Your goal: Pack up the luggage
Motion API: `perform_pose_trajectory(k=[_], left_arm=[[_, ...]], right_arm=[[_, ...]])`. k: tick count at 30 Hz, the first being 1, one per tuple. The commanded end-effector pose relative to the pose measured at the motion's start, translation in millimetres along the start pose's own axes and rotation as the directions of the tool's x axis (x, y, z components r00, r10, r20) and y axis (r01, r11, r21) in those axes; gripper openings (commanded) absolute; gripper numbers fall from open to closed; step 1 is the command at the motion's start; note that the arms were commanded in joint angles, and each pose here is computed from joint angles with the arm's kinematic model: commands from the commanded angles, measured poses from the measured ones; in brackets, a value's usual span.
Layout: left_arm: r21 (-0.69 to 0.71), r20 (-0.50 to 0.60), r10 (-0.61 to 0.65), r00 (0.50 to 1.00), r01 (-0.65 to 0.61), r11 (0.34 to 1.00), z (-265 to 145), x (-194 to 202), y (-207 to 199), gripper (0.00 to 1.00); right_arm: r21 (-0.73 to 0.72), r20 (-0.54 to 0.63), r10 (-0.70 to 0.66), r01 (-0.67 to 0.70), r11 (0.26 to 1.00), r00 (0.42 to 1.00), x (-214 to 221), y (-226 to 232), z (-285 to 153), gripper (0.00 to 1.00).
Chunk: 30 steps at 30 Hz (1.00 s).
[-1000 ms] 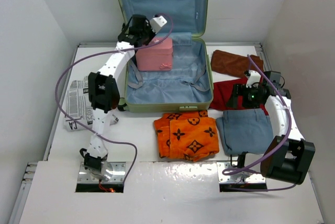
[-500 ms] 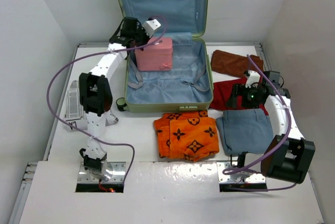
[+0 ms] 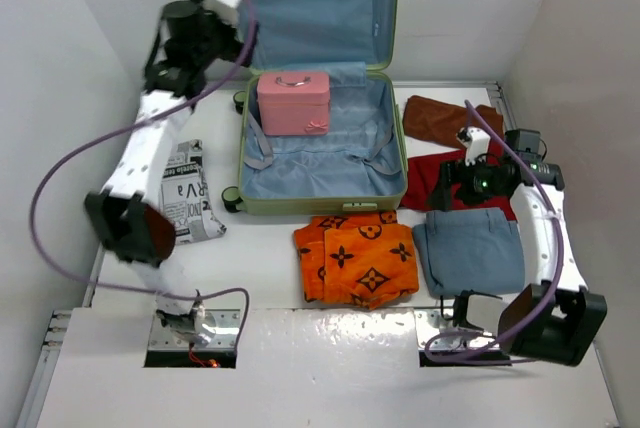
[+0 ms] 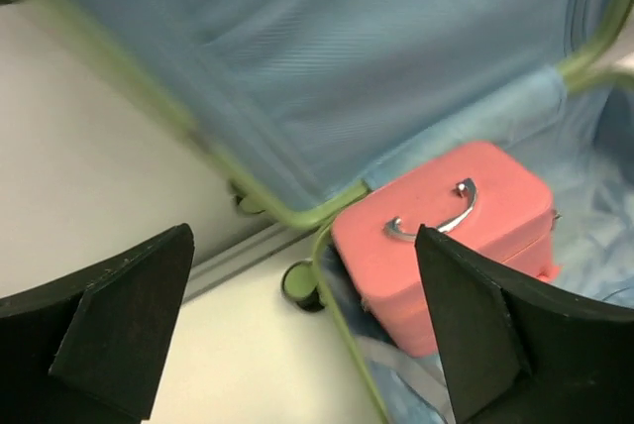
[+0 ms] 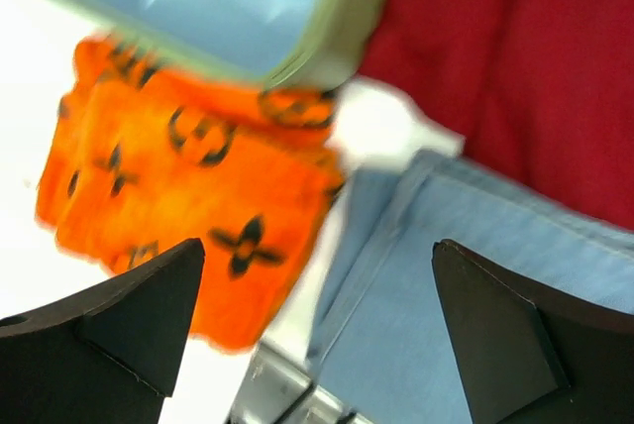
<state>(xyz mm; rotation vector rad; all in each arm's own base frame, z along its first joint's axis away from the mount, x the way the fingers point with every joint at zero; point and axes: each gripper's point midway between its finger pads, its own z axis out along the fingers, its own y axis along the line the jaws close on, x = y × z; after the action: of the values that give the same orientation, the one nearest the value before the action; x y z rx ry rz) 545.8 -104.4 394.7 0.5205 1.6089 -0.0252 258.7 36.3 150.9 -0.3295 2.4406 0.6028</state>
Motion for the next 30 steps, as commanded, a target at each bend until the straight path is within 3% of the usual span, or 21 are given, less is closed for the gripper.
perform_pose_trajectory(k=[1,2,4,5,6,9,11,16,19,21,26,30], left_arm=[[-0.126,0.102,-0.165,0.981,0.178,0.976,-74,-38,41,1.0],[-0.147,0.048,-0.236,0.971,0.241,0.959,-83,-9,44,1.0],[-0.156,0.073,-0.265,0.961,0.274,0.949,-121,-14,42,1.0],[-0.148,0.023,-0.284,0.959,0.284,0.947,-128,14,36,1.0],[-0.148,0.017,-0.286,0.958,0.285,0.947,-137,19,30,1.0],[-0.159,0.04,-0.289,0.956,0.292,0.943,-174,23,23,1.0],[-0.168,0.004,-0.304,0.953,0.3,0.939,-184,46,16,1.0],[-0.212,0.023,-0.3,0.954,0.298,0.931,-210,53,18,1.0],[-0.236,0.029,-0.318,0.948,0.316,0.919,-216,54,24,1.0],[-0.235,0.032,-0.328,0.944,0.326,0.916,-218,56,24,1.0],[-0.245,0.054,-0.338,0.94,0.341,0.908,-218,55,29,1.0],[-0.243,0.046,-0.354,0.934,0.354,0.903,-214,68,28,1.0]], right_arm=[[-0.153,-0.086,-0.085,0.071,0.986,0.993,29,42,-19,0.97],[-0.18,-0.129,-0.053,0.029,0.983,0.99,45,48,-17,0.97],[-0.242,-0.21,0.009,-0.061,0.968,0.978,70,66,-20,0.97],[-0.271,-0.245,0.031,-0.099,0.957,0.969,87,72,-16,0.98],[-0.271,-0.23,0.016,-0.08,0.959,0.973,83,73,-17,0.98],[-0.259,-0.218,0.133,-0.189,0.947,0.967,74,79,-6,1.0],[-0.232,-0.31,0.106,-0.183,0.955,0.945,85,83,8,1.0],[-0.236,-0.423,0.07,-0.184,0.954,0.903,103,88,31,1.0],[-0.175,-0.53,0.061,-0.18,0.968,0.846,122,88,45,1.0],[-0.087,-0.558,0.15,-0.237,0.968,0.816,127,80,55,1.0],[0.026,-0.517,0.317,-0.356,0.934,0.795,137,67,75,1.0],[0.082,-0.379,0.349,-0.345,0.935,0.857,136,57,86,1.0]])
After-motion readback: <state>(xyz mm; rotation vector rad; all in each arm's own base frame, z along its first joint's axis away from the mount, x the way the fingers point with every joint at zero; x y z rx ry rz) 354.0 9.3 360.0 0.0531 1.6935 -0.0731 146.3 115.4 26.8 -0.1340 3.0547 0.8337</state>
